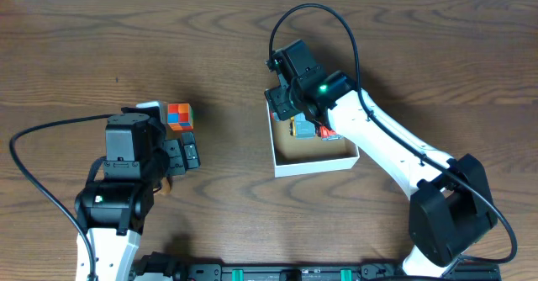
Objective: Pack container
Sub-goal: 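Carry the ball into the box's left corner and open the gripper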
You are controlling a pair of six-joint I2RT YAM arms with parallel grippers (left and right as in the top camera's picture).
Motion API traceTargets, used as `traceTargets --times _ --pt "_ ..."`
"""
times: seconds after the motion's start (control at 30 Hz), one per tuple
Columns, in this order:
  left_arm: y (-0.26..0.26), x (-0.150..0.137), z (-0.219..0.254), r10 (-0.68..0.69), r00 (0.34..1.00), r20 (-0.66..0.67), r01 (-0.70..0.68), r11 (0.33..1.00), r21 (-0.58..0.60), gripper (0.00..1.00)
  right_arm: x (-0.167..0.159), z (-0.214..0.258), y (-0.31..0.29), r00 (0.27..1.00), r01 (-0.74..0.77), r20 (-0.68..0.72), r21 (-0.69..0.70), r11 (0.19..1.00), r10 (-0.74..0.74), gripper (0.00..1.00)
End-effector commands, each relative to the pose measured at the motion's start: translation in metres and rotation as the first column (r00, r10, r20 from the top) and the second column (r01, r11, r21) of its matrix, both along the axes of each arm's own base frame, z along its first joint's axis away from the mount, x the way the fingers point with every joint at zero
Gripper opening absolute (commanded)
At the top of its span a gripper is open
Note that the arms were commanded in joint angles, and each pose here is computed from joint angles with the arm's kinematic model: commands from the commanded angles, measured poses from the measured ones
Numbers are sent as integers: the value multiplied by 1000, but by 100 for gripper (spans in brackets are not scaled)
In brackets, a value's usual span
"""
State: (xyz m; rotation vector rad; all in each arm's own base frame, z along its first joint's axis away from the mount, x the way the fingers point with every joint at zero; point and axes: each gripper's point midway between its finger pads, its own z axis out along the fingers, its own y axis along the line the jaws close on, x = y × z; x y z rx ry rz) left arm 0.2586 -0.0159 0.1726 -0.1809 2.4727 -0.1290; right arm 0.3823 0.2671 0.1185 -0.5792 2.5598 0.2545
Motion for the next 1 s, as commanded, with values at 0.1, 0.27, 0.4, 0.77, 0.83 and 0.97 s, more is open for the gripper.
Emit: traceTargets --times 0.1,0.27,0.4,0.77,0.83,0.97 --pt "-1 3 8 4 1000 18 -4 1000 -9 98 -1 5 7 1000 -22 13 -1 1000 22 19" --pt "-1 3 8 4 1000 18 -4 1000 -9 98 -6 3 7 1000 -29 -3 -11 1000 29 1" --pt "-1 3 8 4 1000 18 -4 1000 -9 98 -11 -4 7 999 -35 -23 -25 999 35 1" --pt "-1 3 8 4 1000 17 -4 1000 -9 98 -17 -60 7 991 -46 -129 -94 995 33 1" --pt "-1 3 8 4 1000 18 -4 1000 -9 98 -18 -72 6 989 -48 -147 -107 993 32 1" --pt "-1 3 8 4 1000 17 -4 1000 -9 98 -14 -73 8 990 -44 -138 -102 994 30 1"
